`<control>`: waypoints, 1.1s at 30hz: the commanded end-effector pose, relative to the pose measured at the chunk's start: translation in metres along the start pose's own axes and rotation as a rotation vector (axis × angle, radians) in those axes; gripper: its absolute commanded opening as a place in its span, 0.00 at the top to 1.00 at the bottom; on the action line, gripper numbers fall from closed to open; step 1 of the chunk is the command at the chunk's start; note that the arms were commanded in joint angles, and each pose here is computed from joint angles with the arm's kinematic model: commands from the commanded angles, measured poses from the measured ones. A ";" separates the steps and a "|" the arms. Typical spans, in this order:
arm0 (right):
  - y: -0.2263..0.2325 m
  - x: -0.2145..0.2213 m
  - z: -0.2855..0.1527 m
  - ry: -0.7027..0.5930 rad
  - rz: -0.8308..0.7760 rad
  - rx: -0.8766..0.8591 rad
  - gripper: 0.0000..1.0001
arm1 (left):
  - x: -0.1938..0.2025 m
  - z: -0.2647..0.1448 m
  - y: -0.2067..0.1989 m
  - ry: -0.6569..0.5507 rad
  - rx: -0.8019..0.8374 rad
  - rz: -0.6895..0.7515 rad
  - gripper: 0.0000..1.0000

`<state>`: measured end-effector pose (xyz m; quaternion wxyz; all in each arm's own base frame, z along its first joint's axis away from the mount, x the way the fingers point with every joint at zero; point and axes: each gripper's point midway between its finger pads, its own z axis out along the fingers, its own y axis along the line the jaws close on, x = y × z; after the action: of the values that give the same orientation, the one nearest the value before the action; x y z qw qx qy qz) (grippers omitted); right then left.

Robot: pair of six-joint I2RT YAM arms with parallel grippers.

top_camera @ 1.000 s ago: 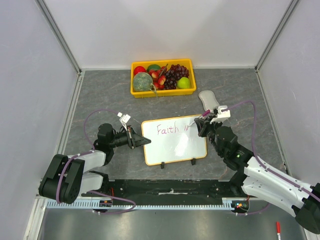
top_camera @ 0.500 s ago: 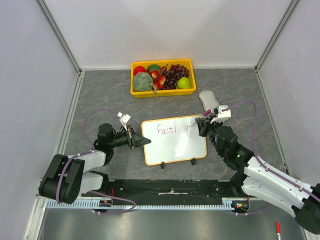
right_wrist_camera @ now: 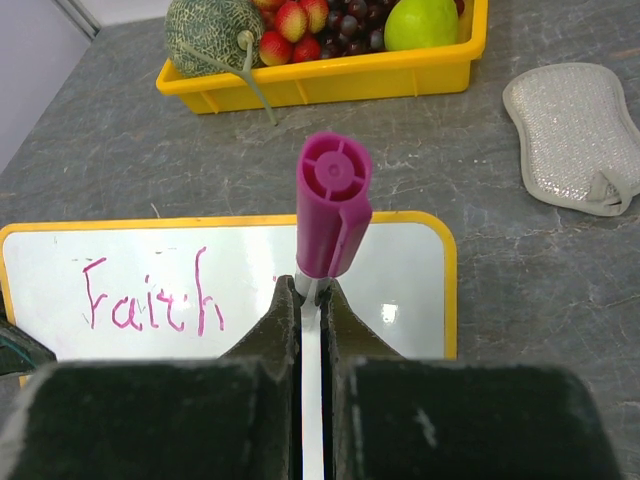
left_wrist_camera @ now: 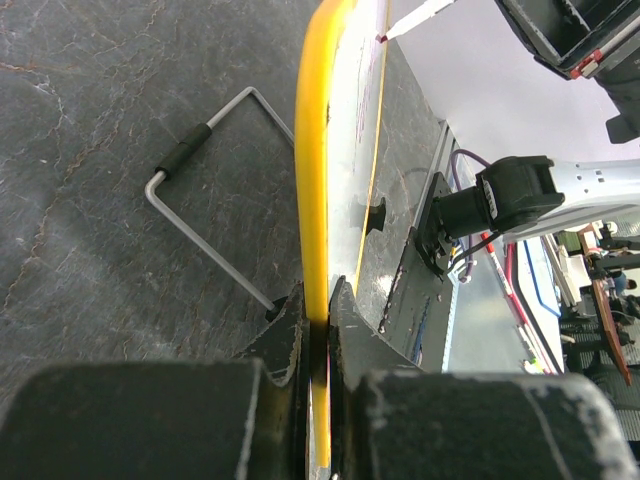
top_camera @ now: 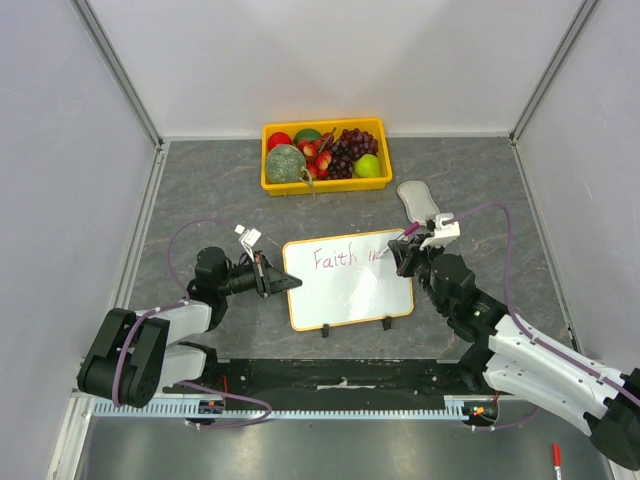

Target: Write a sentence on the whiteboard

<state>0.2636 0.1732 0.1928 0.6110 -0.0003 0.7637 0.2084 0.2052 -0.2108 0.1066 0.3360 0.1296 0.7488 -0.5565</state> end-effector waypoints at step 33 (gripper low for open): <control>0.008 -0.037 -0.028 -0.060 0.050 -0.059 1.00 | -0.009 0.001 0.015 -0.043 -0.070 0.082 0.98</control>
<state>0.2438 0.1615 0.2212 0.6209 0.0036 0.7466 0.2387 0.2052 -0.2109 0.1070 0.3365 0.1300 0.7483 -0.5567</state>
